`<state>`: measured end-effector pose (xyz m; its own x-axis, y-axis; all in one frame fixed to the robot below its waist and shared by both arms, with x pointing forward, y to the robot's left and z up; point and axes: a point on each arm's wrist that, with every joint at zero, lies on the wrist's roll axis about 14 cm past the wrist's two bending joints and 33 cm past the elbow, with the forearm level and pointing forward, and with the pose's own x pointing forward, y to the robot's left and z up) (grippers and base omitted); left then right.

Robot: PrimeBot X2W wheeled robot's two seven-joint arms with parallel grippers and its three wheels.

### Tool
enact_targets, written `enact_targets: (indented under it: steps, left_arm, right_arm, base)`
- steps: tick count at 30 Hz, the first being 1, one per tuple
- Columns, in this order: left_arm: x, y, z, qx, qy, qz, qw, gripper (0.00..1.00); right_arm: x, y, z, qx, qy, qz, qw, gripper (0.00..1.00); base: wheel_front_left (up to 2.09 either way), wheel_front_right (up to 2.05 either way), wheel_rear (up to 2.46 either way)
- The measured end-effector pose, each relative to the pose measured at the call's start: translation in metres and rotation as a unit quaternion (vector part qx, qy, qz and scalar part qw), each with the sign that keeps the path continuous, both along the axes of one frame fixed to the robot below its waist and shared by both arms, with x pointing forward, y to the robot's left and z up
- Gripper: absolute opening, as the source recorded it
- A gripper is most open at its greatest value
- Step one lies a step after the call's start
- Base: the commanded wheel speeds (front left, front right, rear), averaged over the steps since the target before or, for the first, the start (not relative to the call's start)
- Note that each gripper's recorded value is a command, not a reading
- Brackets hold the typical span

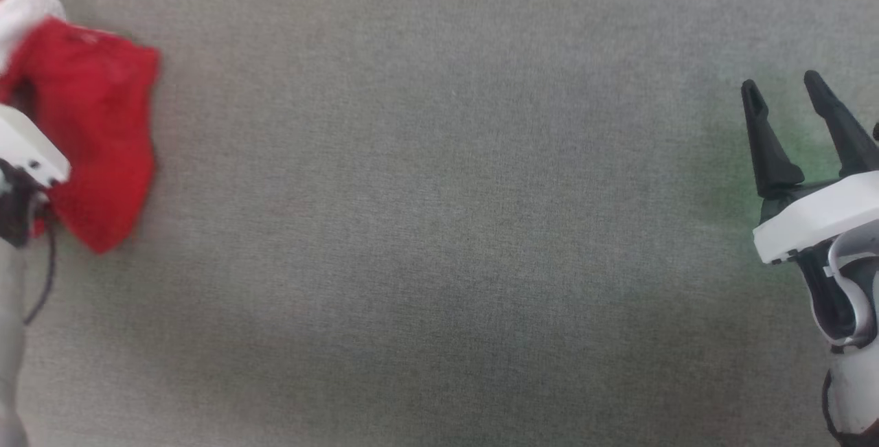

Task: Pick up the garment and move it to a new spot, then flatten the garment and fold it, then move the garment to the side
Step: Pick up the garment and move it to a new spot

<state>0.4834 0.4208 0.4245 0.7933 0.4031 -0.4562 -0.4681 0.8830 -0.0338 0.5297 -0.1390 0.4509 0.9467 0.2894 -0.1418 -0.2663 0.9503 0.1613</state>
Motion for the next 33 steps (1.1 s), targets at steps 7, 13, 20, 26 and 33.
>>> enact_targets:
  steps: [7, 13, 20, 26, 33]
  left_arm:
    - [0.017, 0.006, 0.08, 0.064, -0.087, -0.036, 0.993, 0.0]
    - [0.024, -0.009, 0.149, 0.086, -0.141, -0.085, 0.983, 0.0]
    - [0.01, -0.027, 0.232, 0.126, -0.189, -0.142, 0.963, 0.0]
    - [0.004, -0.056, 0.266, 0.143, -0.208, -0.187, 0.949, 0.0]
    - [0.006, -0.122, 0.287, 0.149, -0.219, -0.261, 0.928, 0.0]
  right_arm:
    - [-0.009, 0.004, 0.024, 0.006, -0.024, 0.001, 1.0, 1.0]
    - [-0.02, 0.013, 0.048, 0.012, -0.048, 0.007, 0.999, 1.0]
    - [-0.037, 0.016, 0.076, 0.022, -0.077, 0.004, 0.997, 1.0]
    - [-0.047, 0.007, 0.09, 0.027, -0.095, -0.01, 0.995, 1.0]
    - [-0.063, -0.028, 0.102, 0.025, -0.109, -0.056, 0.992, 1.0]
  base:
    - [0.0, 0.0, 0.0]
    - [0.0, 0.0, 0.0]
    - [0.0, 0.0, 0.0]
    - [0.0, 0.0, 0.0]
    - [0.0, 0.0, 0.0]
